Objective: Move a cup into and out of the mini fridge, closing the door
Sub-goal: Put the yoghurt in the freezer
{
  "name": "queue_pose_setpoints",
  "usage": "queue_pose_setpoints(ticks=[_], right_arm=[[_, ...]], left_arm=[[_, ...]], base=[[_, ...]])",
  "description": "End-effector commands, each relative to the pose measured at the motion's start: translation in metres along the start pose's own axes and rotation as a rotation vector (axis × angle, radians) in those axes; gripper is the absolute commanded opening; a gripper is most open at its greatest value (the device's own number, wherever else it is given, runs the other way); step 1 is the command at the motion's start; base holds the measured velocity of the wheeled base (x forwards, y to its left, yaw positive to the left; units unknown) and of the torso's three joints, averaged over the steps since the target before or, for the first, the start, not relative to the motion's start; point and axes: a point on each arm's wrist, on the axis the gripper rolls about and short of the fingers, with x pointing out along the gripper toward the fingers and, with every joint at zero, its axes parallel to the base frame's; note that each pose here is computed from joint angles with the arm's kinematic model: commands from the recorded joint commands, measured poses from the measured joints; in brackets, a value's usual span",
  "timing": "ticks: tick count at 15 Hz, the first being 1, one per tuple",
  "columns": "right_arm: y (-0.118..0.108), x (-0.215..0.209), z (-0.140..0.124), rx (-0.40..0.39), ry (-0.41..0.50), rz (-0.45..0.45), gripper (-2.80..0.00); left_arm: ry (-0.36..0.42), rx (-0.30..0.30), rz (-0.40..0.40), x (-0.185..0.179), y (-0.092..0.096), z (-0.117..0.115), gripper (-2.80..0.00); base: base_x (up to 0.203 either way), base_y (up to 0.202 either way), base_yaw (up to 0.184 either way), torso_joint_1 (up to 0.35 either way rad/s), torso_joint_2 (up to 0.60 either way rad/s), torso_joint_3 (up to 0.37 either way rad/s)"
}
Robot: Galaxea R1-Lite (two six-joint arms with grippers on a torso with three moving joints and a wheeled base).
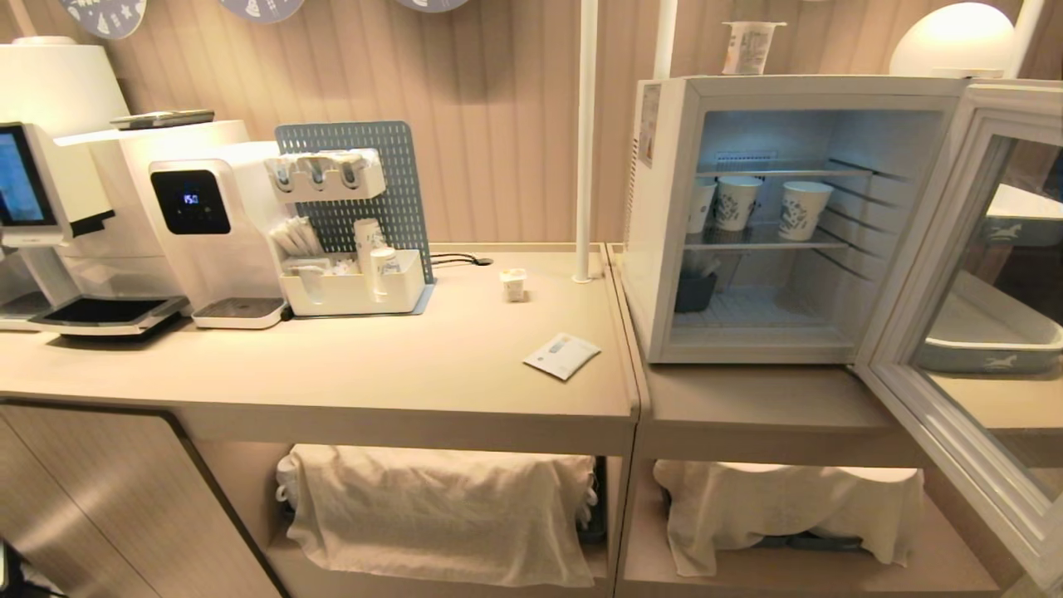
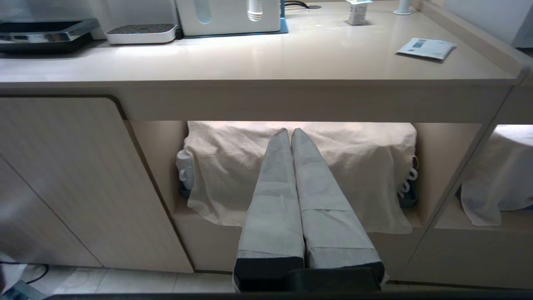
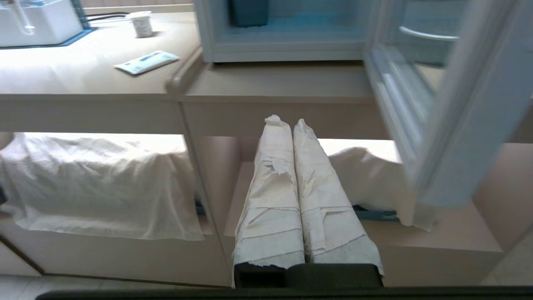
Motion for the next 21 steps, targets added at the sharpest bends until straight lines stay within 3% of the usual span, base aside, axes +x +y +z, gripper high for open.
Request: queue_pose_setpoints(ticks=[1,4,21], right_arm=[[0.0,0.0001,0.0,-0.001,0.001,0.001,-2.8],[0.0,0.0001,0.0,-0.001,0.001,0.001,-2.8],[0.0,0.0001,0.0,-0.001,0.001,0.001,-2.8]], left_arm=[[0.002,0.0,0.0,0.0001,0.0,-0.0005,-2.8],[0.001,0.003,0.0,0.0001,0.0,-0.0003,-2.8],[0.001,-0.009,-0.001,0.0001,0.0,-0.0003,-2.8]], base=[[0.0,0.191,-0.001,0.002,0.0,0.002],[0.0,0.117,0.0,0.002,0.0,0.005],[0.0,0.0,0.0,0.0,0.0,0.0]])
